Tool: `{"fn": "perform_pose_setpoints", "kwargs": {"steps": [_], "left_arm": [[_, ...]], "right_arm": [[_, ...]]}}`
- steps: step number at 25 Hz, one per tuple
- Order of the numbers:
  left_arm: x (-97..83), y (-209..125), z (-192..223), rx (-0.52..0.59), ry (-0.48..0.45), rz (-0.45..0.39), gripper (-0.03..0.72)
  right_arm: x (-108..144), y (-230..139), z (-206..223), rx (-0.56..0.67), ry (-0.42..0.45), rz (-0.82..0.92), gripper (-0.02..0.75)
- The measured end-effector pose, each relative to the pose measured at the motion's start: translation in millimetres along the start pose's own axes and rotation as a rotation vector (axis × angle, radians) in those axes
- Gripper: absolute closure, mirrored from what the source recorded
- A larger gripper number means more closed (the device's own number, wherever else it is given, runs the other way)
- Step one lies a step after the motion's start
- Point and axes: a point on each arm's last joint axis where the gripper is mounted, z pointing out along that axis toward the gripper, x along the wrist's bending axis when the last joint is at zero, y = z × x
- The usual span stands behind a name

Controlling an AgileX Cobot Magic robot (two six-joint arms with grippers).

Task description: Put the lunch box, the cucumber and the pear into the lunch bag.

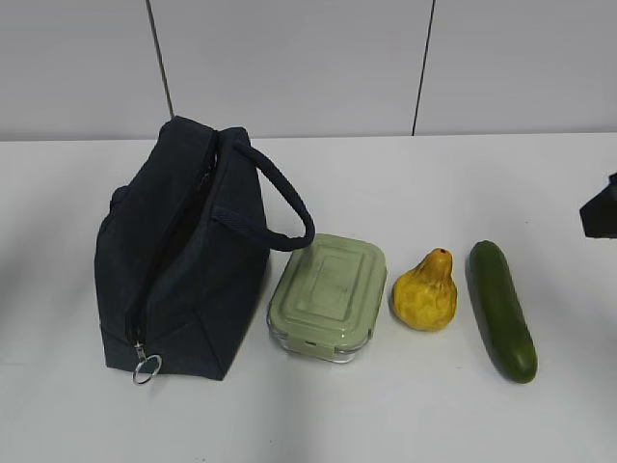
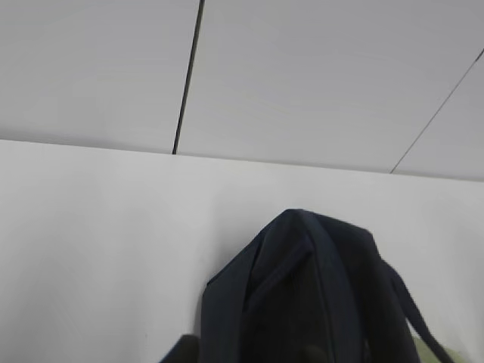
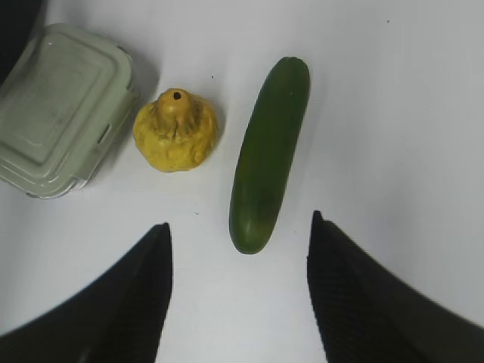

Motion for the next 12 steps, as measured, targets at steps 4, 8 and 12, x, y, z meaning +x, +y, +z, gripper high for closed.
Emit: {"fn": "perform_pose_setpoints", "kwargs": {"steps": [4, 8, 12], "left_arm": [[-3.4, 3, 0, -0.029, -0.039, -0.067, 0.442], [-5.2, 4, 0, -0.042, -0.060, -0.102, 0.442], [-5.4, 5, 0, -0.047, -0.063, -0.108, 0.442]], "right_arm": [[-1, 6, 14, 0.005, -0.001, 0.004, 0.295], [0, 13, 18, -0.054, 0.002, 0.009, 0.295], [0, 19, 18, -0.113, 0.006, 0.014, 0.295]]}}
